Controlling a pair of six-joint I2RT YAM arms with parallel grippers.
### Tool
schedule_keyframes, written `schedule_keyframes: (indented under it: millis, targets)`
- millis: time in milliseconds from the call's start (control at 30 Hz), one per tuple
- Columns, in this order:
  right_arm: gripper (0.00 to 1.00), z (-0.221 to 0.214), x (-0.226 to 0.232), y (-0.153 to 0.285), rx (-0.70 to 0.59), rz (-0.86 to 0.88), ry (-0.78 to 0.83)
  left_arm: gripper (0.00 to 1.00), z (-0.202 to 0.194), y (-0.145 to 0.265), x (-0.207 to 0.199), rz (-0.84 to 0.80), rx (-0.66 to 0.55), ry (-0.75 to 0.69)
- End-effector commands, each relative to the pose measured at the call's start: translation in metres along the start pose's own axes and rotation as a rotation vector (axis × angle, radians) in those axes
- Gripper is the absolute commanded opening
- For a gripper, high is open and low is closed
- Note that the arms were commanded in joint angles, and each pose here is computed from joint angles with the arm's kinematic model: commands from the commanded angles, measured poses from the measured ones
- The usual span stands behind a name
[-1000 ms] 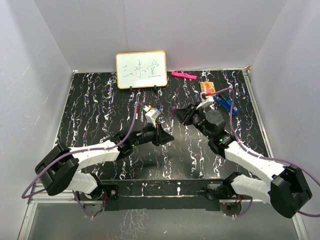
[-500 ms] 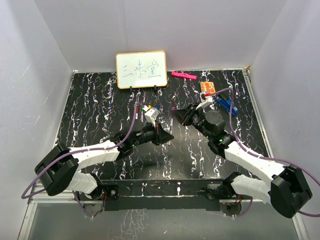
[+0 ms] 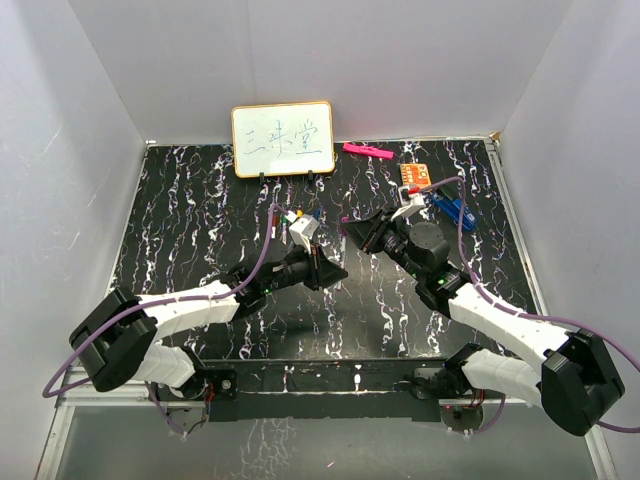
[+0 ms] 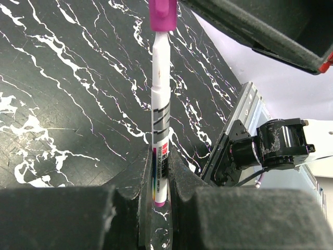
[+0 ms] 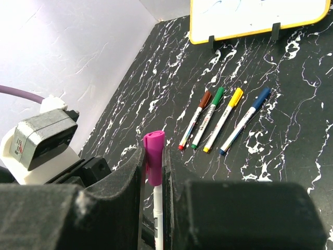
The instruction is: Insert the pens into the pen caps
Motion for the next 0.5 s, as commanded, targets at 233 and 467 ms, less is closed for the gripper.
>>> schedule_keyframes:
  millis: [233, 467]
  targets:
    - [0.00, 0.006, 0.021, 0.002, -0.009, 0.088, 0.017, 0.00, 0.026, 0.007, -0.011, -0.010, -0.109, -0.042]
    - [0.00, -0.005, 0.023, 0.003, 0.055, 0.107, 0.022, 0.00, 0.033, 0.005, -0.007, 0.021, -0.134, -0.044]
Point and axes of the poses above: each gripper's point midway between its finger pads, its own y axis back along the fingers, its own x axis along the line the jaws close on, z = x × y, the point moved 3 cm from there along y, back along the fingers, and after that the axes turned 6 degrees about -y, right-handed, at the moved point
